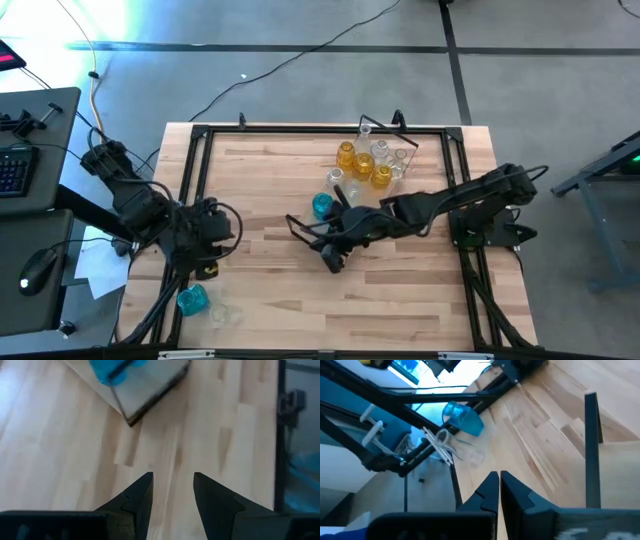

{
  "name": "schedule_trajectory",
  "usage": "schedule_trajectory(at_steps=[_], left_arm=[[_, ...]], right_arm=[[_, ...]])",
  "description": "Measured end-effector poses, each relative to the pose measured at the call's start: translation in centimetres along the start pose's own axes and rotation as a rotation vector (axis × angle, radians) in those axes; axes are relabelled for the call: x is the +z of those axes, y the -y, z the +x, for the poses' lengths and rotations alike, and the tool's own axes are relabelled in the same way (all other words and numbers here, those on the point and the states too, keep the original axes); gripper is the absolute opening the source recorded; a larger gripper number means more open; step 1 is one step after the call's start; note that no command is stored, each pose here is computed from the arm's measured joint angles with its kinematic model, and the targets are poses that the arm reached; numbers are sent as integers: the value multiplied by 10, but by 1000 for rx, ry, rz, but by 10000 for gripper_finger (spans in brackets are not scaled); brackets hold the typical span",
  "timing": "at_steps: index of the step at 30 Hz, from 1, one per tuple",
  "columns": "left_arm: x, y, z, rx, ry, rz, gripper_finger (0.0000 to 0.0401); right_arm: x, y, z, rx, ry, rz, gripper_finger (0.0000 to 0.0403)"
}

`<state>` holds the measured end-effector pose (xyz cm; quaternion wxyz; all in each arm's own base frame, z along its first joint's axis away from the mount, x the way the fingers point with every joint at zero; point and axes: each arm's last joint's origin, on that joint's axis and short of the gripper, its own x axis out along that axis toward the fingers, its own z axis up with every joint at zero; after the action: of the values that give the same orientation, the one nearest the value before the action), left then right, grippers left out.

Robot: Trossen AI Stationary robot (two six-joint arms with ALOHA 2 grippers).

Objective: Sort vases onto shelf
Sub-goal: Put the blue vase on the shelf and align with the other blue vase

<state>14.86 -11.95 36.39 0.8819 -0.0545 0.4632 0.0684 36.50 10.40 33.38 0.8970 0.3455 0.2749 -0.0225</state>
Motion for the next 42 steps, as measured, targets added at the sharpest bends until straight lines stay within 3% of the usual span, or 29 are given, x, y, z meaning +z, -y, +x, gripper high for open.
schedule_trajectory(at_steps=[4, 10, 15, 19, 27, 36, 42], left_arm=[[-4, 12, 0, -129, -85, 56, 133], [-7, 53, 14, -362, -205, 121, 133], [-17, 79, 35, -431, -399, 169, 133], [-24, 87, 46, -402, -501, 142, 133], [-39, 72, 36, -228, -631, 116, 133], [-59, 69, 11, -150, -519, 127, 133], [-76, 68, 13, -86, -531, 101, 133]], right_arm=[[7, -12, -11, 22, 13, -34, 0], [22, -33, -39, -12, -23, -175, 0], [34, -43, -70, -113, -28, -277, 0], [35, -51, -90, -163, -52, -348, 0], [20, -55, -102, -232, -117, -414, 0], [6, -53, -102, -348, -118, -417, 0], [5, -53, -103, -374, -92, -427, 0]])
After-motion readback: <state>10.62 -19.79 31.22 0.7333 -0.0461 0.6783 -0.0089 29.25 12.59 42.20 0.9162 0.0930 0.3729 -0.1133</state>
